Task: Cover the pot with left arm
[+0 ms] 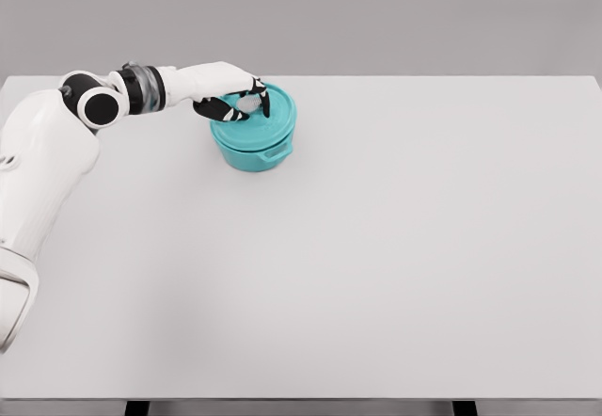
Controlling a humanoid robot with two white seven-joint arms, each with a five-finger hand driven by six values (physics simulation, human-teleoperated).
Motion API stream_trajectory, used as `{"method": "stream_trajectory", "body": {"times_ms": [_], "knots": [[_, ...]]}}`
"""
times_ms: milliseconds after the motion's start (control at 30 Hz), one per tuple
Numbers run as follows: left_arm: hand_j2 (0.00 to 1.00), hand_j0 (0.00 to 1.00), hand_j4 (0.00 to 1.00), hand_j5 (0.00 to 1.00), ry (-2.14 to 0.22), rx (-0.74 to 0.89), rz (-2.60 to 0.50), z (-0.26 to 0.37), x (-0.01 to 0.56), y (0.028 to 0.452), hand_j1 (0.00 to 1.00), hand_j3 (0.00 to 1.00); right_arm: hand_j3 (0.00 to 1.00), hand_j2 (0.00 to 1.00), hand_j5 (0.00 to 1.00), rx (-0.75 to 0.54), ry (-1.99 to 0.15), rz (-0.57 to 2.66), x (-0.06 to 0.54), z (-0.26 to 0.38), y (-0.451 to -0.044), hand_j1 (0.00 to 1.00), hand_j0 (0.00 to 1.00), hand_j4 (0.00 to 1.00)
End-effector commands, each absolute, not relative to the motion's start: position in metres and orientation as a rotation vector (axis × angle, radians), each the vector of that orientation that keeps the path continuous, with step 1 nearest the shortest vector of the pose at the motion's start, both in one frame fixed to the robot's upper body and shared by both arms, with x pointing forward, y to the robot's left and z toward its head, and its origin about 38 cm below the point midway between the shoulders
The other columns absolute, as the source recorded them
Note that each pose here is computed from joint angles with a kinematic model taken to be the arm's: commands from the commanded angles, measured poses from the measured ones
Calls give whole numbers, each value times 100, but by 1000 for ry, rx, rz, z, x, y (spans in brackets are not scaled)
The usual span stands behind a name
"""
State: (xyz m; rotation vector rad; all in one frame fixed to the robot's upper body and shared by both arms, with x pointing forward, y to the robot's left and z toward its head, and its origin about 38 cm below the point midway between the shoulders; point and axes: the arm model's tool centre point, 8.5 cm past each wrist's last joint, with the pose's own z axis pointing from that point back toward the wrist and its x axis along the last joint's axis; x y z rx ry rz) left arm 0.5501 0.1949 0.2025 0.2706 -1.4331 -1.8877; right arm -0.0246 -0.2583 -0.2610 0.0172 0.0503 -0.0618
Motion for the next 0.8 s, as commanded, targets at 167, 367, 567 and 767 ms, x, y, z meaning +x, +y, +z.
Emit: {"method": "stream_trajectory", "body": {"times_ms": [167, 367, 567, 767], "knots": [[56, 56, 56, 56, -1430, 270, -1894, 203, 550, 195, 56, 56, 100, 100, 100, 18, 49, -62, -24, -261, -258, 100, 100, 100], [57, 57, 57, 57, -1433, 271, -1894, 204, 550, 195, 57, 57, 100, 100, 100, 18, 51, -62, -25, -261, -258, 100, 100, 100], [59, 59, 59, 59, -1433, 271, -1894, 204, 550, 195, 59, 59, 100, 100, 100, 17, 49, -62, -24, -261, -258, 100, 100, 100], [60, 60, 60, 60, -1437, 273, -1896, 205, 550, 194, 60, 60, 100, 100, 100, 18, 49, -62, -24, -261, -258, 100, 100, 100]]}}
